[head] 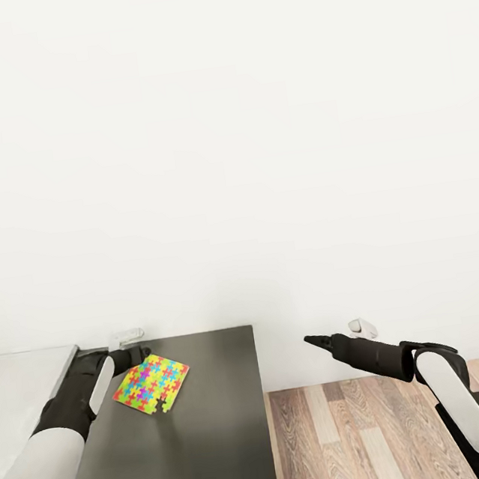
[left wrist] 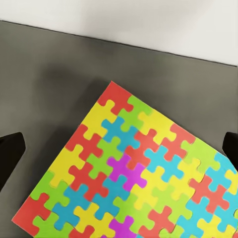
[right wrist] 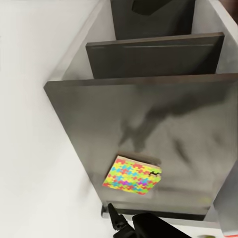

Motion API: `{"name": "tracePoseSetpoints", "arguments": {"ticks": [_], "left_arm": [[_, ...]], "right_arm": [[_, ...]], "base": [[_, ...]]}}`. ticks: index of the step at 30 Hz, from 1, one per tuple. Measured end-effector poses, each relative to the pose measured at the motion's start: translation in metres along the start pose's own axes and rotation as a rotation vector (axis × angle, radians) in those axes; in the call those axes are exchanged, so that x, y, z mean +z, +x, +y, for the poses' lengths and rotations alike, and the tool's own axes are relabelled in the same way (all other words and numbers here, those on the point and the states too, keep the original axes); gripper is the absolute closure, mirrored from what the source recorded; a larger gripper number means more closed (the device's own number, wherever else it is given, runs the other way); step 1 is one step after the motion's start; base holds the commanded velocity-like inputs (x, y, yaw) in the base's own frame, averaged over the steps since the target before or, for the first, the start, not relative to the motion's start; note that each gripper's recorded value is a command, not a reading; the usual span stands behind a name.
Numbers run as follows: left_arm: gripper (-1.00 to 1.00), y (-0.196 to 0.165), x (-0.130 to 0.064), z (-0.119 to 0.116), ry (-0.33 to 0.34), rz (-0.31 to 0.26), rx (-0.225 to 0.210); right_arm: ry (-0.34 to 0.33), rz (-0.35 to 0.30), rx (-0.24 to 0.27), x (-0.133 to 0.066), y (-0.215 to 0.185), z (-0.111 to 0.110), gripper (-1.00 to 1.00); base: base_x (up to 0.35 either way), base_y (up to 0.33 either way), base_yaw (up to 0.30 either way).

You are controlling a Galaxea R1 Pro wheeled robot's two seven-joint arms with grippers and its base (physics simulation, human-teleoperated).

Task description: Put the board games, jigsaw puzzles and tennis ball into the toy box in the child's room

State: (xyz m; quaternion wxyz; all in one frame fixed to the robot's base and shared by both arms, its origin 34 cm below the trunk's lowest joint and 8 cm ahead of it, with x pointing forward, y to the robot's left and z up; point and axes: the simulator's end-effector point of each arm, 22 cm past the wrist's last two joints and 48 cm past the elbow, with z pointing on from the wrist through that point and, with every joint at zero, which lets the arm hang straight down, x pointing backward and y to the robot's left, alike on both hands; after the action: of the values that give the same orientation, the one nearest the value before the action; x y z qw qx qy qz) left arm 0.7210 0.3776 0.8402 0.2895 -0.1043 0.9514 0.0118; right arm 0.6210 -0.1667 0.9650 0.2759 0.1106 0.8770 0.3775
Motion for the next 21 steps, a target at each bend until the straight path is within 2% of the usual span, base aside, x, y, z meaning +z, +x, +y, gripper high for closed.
{"name": "tracePoseSetpoints", "arguments": {"ticks": [4,6,11,21], "left_arm": [[-1.0,0.004,0.003,0.022,-0.018,0.017,-0.008],[-1.0,0.005,0.003,0.03,0.0,0.022,-0.012],[-1.0,0.008,0.005,0.026,0.055,0.031,-0.009],[-1.0,0.017,0.012,0.024,0.067,0.05,0.001]], "right_arm": [[0.003,0.004,0.004,0.002,0.002,-0.002,-1.0],[0.004,0.006,0.006,0.002,0.002,-0.004,-1.0],[0.008,0.012,0.011,0.005,0.004,-0.007,-1.0],[0.015,0.021,0.022,0.009,0.007,-0.013,-1.0]], "base": [[0.094,0.0,0.0],[0.093,0.0,0.0],[0.087,0.0,0.0],[0.023,0.0,0.0]]}}
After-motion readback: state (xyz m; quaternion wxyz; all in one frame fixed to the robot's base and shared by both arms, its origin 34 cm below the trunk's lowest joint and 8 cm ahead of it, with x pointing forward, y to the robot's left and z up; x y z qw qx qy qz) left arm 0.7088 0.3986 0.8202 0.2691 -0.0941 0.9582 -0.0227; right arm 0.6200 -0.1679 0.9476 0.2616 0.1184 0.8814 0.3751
